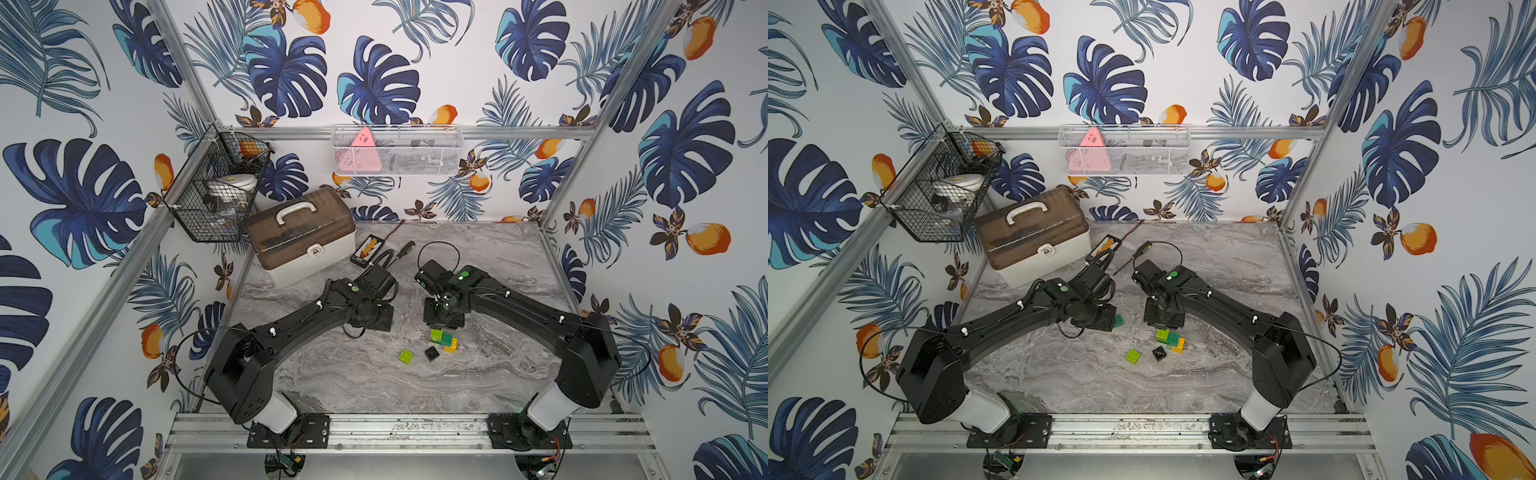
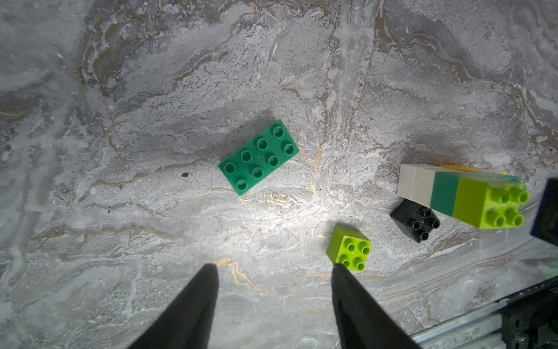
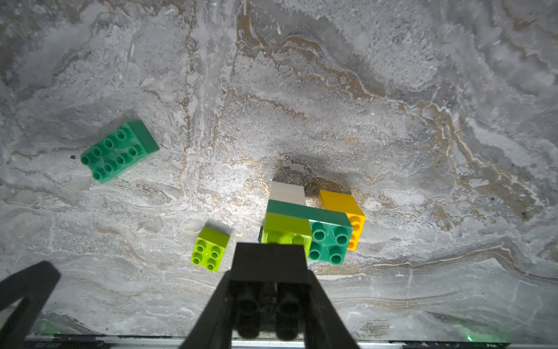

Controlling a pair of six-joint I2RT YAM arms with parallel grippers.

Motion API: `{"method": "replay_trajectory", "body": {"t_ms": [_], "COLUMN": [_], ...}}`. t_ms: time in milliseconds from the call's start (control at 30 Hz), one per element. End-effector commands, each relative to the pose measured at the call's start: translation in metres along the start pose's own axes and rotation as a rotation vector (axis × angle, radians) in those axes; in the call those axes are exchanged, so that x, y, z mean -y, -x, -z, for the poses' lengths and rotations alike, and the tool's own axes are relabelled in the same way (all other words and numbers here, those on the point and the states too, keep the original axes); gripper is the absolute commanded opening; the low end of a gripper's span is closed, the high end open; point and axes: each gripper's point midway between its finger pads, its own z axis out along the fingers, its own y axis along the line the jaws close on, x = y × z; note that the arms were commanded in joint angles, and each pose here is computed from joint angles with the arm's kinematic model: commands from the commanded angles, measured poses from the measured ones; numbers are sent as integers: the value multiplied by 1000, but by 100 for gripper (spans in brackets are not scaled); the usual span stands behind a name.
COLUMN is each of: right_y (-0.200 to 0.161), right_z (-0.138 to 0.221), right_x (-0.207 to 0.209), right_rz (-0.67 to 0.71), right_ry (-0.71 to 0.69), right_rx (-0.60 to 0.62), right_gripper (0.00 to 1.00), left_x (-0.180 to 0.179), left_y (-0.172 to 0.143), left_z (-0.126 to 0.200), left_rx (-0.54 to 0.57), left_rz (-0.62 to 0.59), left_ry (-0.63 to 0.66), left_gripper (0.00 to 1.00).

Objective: Assemble a giraffe with lego
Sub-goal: Assemble the lego brick with the lego brick.

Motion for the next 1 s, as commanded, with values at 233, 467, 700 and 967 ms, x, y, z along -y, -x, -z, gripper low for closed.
{"method": "replay_trajectory", "body": {"t_ms": [233, 467, 700, 967], "right_y": [-7, -11, -15, -18], "right_z": [-10, -14, -16, -17], "right_x": [3, 1, 2, 7], "right_rz": [-45, -57, -63, -74], "right_ry": [-20, -25, -42, -59], "right_rx": [-20, -38, -44, -43], "right_gripper": [20, 20, 20, 20], "left_x": [-3, -6, -8, -9], "left_y": [5, 6, 6, 6], "left_z": [1, 0, 0, 2], "left_rx": [15, 14, 18, 22], "left_rz": [-30, -23, -17, -21], "left_ry": [3, -5, -16, -19], "left_gripper": [66, 65, 65, 65]}}
